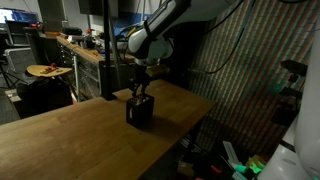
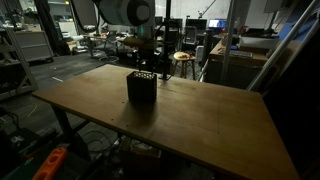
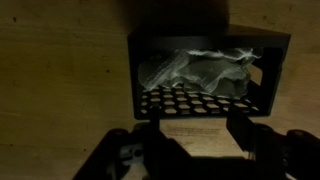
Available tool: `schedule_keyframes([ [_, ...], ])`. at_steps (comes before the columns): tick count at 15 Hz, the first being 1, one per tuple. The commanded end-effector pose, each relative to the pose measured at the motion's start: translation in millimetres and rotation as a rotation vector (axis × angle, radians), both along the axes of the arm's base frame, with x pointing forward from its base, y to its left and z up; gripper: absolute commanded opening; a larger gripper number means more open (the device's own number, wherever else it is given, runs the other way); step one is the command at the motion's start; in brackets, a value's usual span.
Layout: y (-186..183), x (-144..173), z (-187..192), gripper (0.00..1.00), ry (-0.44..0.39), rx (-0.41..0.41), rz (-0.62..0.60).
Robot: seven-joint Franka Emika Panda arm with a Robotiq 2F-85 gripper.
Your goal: Put the towel in the box
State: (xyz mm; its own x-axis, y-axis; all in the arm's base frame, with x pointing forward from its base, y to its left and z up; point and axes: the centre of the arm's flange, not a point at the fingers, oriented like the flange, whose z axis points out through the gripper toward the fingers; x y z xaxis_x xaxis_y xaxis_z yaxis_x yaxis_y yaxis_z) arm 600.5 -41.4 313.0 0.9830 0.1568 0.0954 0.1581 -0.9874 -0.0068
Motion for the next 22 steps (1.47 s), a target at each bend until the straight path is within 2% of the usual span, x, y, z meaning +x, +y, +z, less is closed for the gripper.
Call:
schedule_keyframes([
  [1,2,-9,18,0.45,-0.015,-0.021,-0.006],
  [6,5,-15,26,0.12,-0.02,-0.034,0.005],
  [8,8,-20,27,0.08,-0.02,-0.036,0.009],
  [16,38,-41,12,0.1,0.016,-0.022,0.041],
  [22,36,-32,6,0.1,0.004,-0.022,0.025],
])
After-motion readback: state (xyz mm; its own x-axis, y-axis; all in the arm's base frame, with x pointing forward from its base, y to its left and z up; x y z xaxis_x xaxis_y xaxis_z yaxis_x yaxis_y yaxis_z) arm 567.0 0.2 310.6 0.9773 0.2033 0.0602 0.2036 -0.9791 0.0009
